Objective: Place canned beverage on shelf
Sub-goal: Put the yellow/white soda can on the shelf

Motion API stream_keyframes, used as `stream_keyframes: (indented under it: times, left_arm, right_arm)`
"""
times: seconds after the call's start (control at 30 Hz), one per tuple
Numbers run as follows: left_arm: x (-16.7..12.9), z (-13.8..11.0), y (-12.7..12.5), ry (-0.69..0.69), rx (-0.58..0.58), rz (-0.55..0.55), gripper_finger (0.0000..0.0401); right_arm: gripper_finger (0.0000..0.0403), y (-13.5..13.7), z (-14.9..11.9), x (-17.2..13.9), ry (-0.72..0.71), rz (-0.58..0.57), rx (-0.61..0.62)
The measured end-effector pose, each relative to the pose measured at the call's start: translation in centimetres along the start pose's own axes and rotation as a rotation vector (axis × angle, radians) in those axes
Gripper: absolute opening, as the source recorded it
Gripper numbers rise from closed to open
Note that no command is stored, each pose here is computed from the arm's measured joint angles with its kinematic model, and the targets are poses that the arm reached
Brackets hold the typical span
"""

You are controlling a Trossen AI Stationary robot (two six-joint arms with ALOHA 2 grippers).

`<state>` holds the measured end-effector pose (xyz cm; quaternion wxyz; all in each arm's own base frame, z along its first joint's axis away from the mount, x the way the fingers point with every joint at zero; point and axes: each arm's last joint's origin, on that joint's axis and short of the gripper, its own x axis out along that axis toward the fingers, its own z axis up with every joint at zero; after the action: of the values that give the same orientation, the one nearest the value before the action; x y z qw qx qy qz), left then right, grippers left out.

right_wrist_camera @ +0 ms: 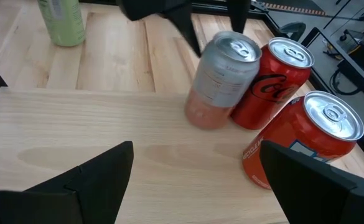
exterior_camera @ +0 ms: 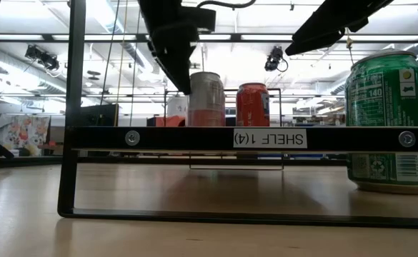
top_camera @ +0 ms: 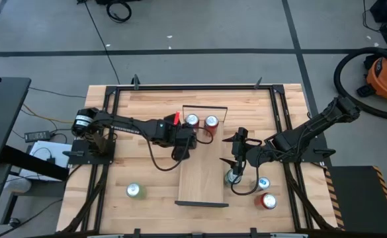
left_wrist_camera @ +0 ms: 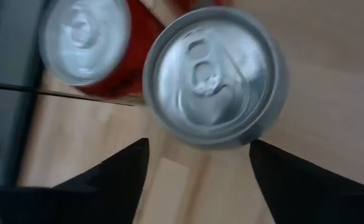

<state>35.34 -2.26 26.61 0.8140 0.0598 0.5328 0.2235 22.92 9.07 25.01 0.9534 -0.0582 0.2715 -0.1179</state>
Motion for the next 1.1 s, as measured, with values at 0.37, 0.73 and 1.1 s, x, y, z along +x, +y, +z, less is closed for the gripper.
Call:
stream_keyframes:
  times: [0.37, 0.73, 1.1]
  left_arm:
    - [-0.5, -0.6, 0.1, 0.033, 0.041, 0.015, 0.0213]
    - [-1.0, -0.4, -0.7, 0.019, -0.174, -0.087, 0.0291]
    - [0.4, 1.6, 1.6, -0.049, -0.406, -0.175, 0.0390]
  right_arm:
    - [0.0360, 0.0, 0.0, 0.0, 0.000, 0.000, 0.000]
    - [0.0360, 0.1, 0.2, 0.0, -0.016, 0.019, 0.014]
    - [0.0360, 0.2, 0.4, 0.0, -0.032, 0.043, -0.020]
